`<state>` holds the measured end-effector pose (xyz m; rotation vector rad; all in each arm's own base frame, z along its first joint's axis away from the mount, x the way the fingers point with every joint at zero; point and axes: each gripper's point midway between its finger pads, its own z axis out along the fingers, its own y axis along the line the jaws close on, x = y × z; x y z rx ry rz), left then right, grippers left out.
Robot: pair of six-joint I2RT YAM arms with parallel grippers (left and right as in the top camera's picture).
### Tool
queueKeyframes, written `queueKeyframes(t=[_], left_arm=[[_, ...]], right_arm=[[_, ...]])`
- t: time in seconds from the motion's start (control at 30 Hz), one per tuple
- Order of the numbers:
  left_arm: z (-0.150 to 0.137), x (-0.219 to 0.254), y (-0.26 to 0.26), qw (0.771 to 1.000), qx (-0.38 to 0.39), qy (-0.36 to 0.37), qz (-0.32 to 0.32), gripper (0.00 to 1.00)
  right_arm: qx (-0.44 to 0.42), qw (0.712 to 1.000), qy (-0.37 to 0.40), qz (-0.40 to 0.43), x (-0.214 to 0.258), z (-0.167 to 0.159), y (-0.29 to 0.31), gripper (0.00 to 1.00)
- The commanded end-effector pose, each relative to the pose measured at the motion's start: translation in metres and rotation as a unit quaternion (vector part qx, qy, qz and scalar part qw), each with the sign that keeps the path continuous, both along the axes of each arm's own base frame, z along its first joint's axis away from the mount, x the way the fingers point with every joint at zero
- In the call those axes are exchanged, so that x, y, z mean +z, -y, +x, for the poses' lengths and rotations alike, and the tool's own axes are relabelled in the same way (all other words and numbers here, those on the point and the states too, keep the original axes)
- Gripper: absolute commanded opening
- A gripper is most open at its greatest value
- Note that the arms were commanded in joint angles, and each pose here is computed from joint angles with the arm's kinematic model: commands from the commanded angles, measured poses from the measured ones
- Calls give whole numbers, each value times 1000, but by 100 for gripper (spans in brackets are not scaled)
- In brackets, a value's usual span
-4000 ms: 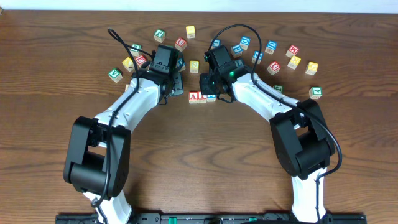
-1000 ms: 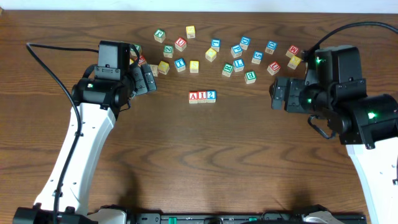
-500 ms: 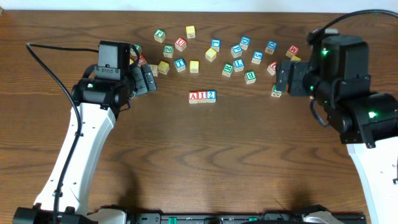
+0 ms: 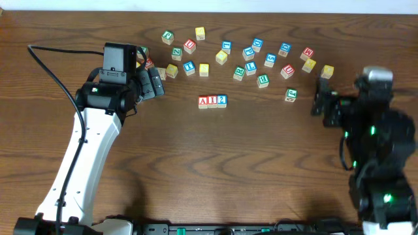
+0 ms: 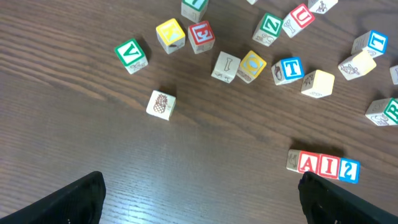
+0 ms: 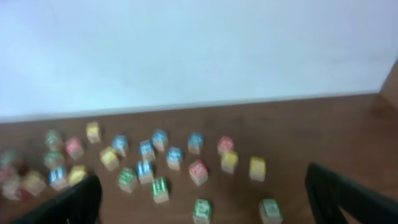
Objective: Spell out AI2
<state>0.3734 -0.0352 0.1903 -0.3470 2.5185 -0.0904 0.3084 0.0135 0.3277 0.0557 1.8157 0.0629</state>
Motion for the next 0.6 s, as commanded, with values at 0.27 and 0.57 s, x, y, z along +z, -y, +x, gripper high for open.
queueKeyframes(t=[0.27,0.57], left_arm=[[2,9,-3,1000,3,12,5,98],[2,9,-3,1000,3,12,5,98]], right_arm=[[27,999,47,2,-102,-25,-2,99],[8,994,106,1,-143,-54,5,99]])
